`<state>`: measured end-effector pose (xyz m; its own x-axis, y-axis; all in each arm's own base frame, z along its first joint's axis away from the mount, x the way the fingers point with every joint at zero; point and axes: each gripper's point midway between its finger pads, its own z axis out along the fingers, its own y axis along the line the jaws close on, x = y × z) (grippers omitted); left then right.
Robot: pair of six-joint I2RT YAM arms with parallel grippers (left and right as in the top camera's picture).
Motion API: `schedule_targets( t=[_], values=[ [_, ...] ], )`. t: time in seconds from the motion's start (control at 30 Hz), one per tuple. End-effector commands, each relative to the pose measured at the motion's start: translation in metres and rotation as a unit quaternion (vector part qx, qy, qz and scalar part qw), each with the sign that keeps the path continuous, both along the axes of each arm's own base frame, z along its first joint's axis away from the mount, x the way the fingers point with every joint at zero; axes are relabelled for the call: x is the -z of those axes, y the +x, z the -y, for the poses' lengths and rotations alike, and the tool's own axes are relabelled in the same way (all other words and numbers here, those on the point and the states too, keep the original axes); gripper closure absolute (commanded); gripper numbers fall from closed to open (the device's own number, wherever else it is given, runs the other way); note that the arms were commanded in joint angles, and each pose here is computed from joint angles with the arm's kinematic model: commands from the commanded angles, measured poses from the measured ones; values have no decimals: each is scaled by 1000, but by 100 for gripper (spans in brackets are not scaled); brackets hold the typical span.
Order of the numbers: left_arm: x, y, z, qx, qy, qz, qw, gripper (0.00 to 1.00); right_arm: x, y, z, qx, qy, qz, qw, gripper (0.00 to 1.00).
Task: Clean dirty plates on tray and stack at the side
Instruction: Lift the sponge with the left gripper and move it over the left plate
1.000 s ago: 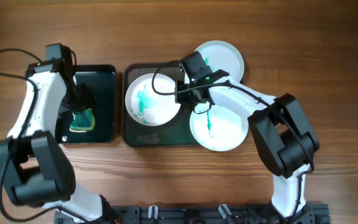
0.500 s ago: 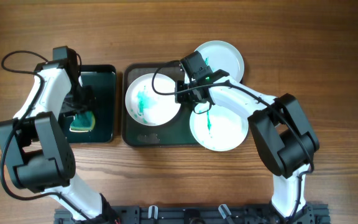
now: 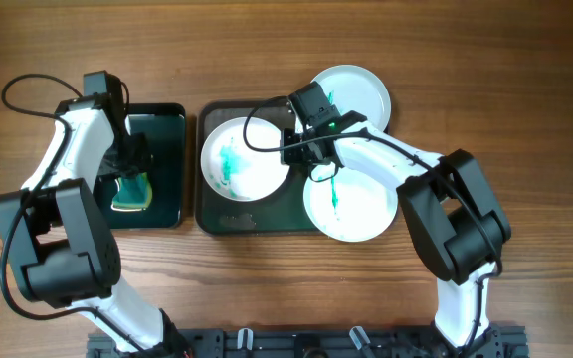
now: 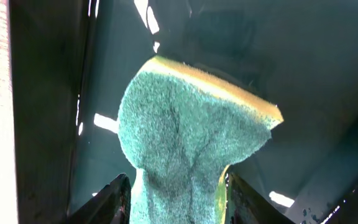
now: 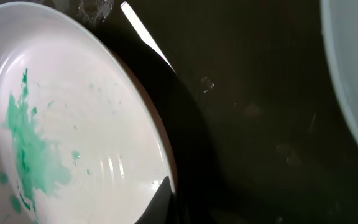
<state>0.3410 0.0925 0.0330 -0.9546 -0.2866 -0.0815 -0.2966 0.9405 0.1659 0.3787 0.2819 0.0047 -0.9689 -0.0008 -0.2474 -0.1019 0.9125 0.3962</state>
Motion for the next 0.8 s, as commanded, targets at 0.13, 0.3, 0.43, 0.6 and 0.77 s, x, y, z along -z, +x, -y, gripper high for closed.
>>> schedule_targets(
  t=[0.13, 0.3, 0.43, 0.6, 0.77],
  values=[
    [30, -19, 2, 5, -5, -22, 1000, 55, 13, 3, 4, 5, -21, 0, 1000, 94],
    [36, -22, 3, 3, -5, -21, 1000, 96, 12, 3, 5, 6, -22, 1, 1000, 95],
    [23, -11, 3, -30, -11, -6, 999, 96, 12, 3, 5, 6, -22, 1, 1000, 94],
    [-35, 25, 21, -32, -76, 39, 996, 96, 13, 2, 5, 6, -22, -1, 1000, 96],
    [-104, 61, 56, -8, -165, 109, 980, 96, 11, -2, 0, -2, -4, -13, 1000, 96]
  ],
)
